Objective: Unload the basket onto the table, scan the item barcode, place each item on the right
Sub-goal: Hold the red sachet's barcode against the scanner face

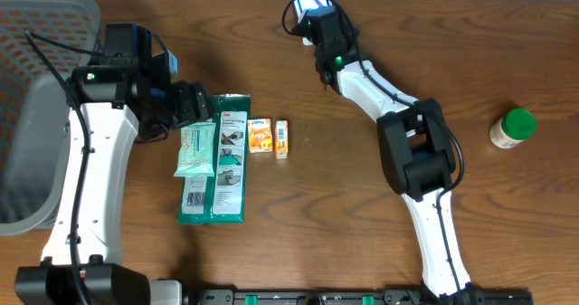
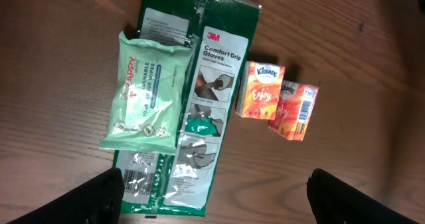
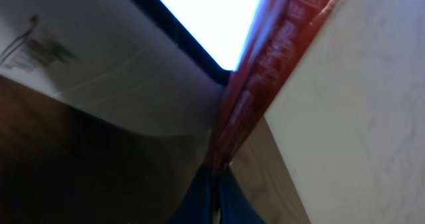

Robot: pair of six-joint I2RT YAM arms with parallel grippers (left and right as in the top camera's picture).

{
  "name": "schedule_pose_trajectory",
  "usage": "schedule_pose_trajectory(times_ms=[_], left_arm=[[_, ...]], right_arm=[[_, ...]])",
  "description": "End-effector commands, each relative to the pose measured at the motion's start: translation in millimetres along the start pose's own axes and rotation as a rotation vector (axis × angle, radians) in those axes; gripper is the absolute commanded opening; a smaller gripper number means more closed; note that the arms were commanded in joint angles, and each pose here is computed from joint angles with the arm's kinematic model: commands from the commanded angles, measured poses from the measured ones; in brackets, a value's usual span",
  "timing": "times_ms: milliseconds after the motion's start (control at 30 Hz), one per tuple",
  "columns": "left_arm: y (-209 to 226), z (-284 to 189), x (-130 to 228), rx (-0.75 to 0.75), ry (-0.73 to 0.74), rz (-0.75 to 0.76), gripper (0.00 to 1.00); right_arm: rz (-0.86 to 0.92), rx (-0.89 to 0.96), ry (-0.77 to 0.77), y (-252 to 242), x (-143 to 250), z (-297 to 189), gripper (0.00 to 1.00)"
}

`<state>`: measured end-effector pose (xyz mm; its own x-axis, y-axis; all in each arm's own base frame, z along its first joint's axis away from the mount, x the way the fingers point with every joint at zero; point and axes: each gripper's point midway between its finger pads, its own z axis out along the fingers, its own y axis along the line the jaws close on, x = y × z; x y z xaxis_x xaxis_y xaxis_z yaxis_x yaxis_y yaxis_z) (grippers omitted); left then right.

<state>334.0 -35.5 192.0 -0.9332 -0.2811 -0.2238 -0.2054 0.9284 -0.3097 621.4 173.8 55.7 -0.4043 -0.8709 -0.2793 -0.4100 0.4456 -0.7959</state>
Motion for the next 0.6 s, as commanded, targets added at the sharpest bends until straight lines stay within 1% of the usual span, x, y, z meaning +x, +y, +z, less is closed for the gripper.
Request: schedule_pose_trajectory(times_ms=[0,567], left_arm=[[2.2,1.9,0.0,-0.014,0.003,0.013,0.89],[2.1,1.9,-0.1,-0.014,0.002,0.013,0.89]], right_arm=[[-0.028,-0.028,-0.003,7.4,-0.6,0.7,0.01],[-0.020,-0.021,-0.010,4.7,-2.0,0.9,0.01]])
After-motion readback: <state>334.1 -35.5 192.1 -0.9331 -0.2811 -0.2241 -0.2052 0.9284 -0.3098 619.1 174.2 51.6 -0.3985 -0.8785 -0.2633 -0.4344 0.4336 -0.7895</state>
